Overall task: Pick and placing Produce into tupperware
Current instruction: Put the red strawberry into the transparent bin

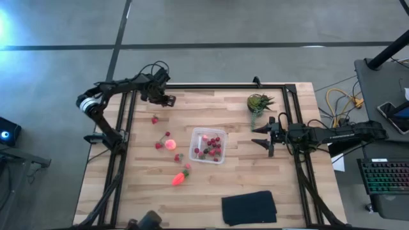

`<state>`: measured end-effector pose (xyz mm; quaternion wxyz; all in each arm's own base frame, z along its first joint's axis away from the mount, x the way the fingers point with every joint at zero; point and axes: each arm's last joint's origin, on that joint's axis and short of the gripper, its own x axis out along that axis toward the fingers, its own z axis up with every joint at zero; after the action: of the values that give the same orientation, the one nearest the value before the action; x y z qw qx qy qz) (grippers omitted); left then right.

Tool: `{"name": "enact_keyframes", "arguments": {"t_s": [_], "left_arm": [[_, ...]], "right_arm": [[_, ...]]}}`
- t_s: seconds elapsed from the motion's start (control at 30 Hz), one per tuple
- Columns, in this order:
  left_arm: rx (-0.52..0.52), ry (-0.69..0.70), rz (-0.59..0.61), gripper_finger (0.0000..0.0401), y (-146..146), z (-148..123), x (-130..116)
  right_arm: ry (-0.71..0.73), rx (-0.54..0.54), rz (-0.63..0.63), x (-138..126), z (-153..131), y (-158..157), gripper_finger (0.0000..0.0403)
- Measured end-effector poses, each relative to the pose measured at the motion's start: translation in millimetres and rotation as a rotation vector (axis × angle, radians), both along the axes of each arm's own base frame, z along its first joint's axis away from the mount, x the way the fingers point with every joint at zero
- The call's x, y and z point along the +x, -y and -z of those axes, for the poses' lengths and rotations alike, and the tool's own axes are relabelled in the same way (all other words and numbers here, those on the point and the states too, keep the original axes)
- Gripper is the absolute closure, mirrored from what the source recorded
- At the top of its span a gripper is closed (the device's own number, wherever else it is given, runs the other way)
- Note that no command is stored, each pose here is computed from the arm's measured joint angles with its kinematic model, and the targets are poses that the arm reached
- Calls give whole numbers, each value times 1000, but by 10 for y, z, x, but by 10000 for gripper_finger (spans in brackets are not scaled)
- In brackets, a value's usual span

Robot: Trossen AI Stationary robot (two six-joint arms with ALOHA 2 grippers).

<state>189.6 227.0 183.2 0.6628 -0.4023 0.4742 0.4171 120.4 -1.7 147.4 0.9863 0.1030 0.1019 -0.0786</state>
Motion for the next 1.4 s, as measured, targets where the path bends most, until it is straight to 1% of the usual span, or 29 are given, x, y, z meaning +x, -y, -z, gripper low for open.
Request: {"name": "enact_keyframes", "arguments": {"t_s": [0.07, 0.2, 0.23, 0.33, 0.5, 0.57, 0.7, 0.83, 0.93, 1.07, 1.13, 1.23, 1.4], "left_arm": [[9, 80, 116, 257, 139, -149, 87], [31, 298, 505, 270, 599, -517, 296], [44, 327, 574, 273, 727, -590, 342], [70, 360, 717, 274, 1078, -713, 471], [139, 452, 1005, 264, 1627, -769, 771], [178, 513, 1071, 262, 1786, -774, 903], [236, 573, 1116, 261, 1926, -679, 1141], [201, 538, 1118, 260, 1926, -532, 1320], [171, 501, 1117, 260, 1917, -418, 1390], [111, 489, 1034, 258, 1911, -350, 1428], [98, 488, 1012, 251, 1921, -346, 1427], [109, 487, 1013, 230, 1943, -355, 1429], [167, 476, 980, 186, 1933, -448, 1390]], "right_arm": [[0, 0, 0, 0, 0, 0, 174], [0, 0, 0, 0, 0, 0, 174], [0, 0, 0, 0, 0, 0, 174], [0, 0, 0, 0, 0, 0, 174], [0, 0, 0, 0, 0, 0, 174], [0, 0, 0, 0, 0, 0, 174], [0, 0, 0, 0, 0, 0, 174], [0, 0, 0, 0, 0, 0, 174], [1, 0, 0, 0, -1, 0, 174], [0, 0, 0, 0, 0, 0, 174], [1, 0, 0, 0, -1, 0, 174], [0, 0, 0, 0, 0, 0, 174], [0, 0, 0, 0, 0, 0, 174]]}}
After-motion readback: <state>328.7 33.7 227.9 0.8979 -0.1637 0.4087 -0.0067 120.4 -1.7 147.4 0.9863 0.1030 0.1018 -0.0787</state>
